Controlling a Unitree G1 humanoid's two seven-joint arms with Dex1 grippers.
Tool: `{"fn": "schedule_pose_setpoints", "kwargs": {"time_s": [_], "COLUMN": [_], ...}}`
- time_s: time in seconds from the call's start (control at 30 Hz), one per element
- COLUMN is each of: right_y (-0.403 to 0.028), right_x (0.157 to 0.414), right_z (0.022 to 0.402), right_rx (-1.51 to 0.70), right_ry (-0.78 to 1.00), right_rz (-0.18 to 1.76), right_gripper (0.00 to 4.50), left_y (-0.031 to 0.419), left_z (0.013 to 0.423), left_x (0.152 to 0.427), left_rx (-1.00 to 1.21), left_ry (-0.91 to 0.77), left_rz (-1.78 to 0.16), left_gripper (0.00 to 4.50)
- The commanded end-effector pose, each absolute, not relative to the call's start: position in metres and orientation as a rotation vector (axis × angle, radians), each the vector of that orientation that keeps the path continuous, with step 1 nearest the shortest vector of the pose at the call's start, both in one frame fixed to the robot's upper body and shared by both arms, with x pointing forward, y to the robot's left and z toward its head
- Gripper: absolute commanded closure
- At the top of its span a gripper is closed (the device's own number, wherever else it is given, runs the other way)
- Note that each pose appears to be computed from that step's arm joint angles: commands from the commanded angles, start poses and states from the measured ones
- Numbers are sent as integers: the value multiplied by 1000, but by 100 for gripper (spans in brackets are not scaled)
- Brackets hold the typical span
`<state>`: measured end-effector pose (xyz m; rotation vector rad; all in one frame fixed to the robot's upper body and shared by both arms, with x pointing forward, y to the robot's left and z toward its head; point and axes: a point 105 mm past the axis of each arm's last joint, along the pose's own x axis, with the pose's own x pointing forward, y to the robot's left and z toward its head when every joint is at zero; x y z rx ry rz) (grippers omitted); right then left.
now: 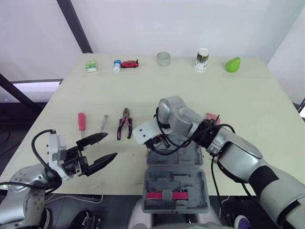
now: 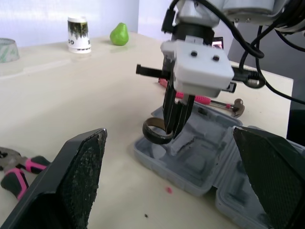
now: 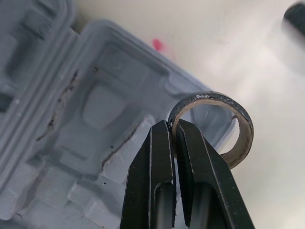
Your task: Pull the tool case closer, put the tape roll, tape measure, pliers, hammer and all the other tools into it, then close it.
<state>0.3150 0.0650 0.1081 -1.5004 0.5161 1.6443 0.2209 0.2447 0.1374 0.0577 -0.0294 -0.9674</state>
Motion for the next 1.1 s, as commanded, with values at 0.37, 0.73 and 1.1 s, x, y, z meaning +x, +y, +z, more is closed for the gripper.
{"fn": "schedule_pose_setpoints", "kwargs": {"time_s": [0.37, 0.73, 1.1], "right_y": [73, 81, 81], "right_x": [316, 309, 311], "right_z": [104, 106, 105], "right_rx": [-1531, -1518, -1521], "right_ry": [469, 436, 428], "right_rz": [1646, 1677, 1670], "right_gripper": [444, 444, 444], "left_y": [244, 244, 243], "left_z": [142, 142, 142], "left_x": [220, 219, 221], "left_rx": [82, 83, 85], "left_ry": [-23, -14, -12], "left_rz": [-985, -985, -991], "left_gripper": [0, 0, 0]}}
